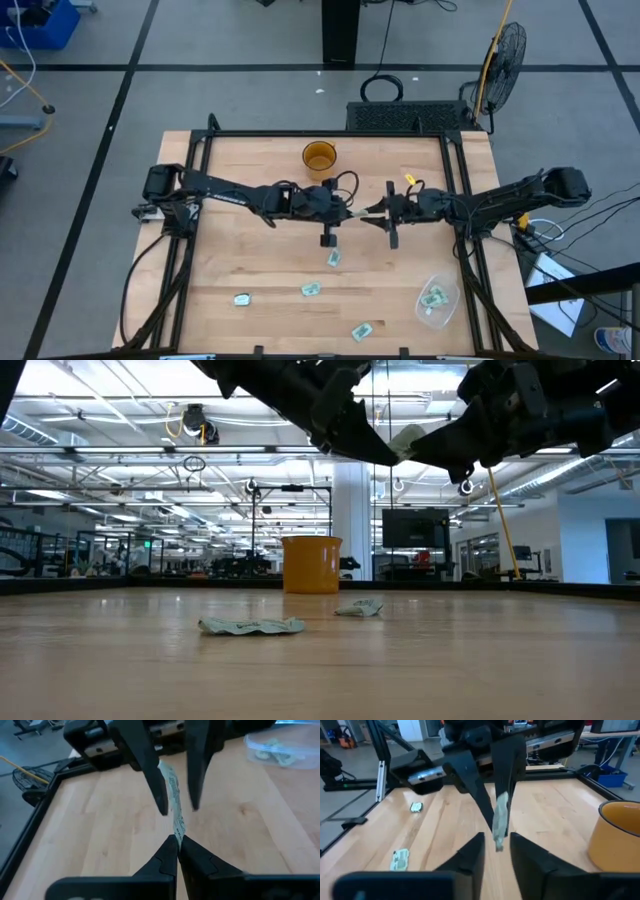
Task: Pick and place Stevia / Truvia into bins
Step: Put the stevia packet into the transparent bin
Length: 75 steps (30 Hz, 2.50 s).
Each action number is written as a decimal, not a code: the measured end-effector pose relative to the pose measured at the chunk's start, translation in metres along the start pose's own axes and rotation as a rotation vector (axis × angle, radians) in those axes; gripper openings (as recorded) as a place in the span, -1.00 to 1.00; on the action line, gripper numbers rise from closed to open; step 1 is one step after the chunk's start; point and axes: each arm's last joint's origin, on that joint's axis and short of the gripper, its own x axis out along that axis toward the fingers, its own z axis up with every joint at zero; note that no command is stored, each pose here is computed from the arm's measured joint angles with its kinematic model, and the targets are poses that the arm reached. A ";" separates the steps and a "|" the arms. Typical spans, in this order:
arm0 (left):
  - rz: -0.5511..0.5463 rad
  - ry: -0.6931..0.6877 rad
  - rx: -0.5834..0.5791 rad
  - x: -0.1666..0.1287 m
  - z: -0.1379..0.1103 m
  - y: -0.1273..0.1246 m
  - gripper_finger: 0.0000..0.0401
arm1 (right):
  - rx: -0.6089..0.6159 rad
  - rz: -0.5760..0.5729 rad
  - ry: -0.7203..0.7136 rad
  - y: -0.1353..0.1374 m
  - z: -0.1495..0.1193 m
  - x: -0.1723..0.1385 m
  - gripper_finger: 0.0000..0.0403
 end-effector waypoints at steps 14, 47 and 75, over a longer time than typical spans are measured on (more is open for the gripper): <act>0.028 0.012 -0.016 0.000 -0.001 0.000 -0.65 | -0.044 -0.002 0.022 0.000 -0.002 0.000 -0.98; 0.149 0.115 0.013 0.001 -0.012 0.020 -0.24 | 0.699 0.402 1.094 0.078 -0.038 -0.089 -1.00; 0.146 0.119 0.016 0.001 -0.013 0.020 -0.24 | 0.859 0.106 1.319 0.104 -0.061 -0.106 -0.72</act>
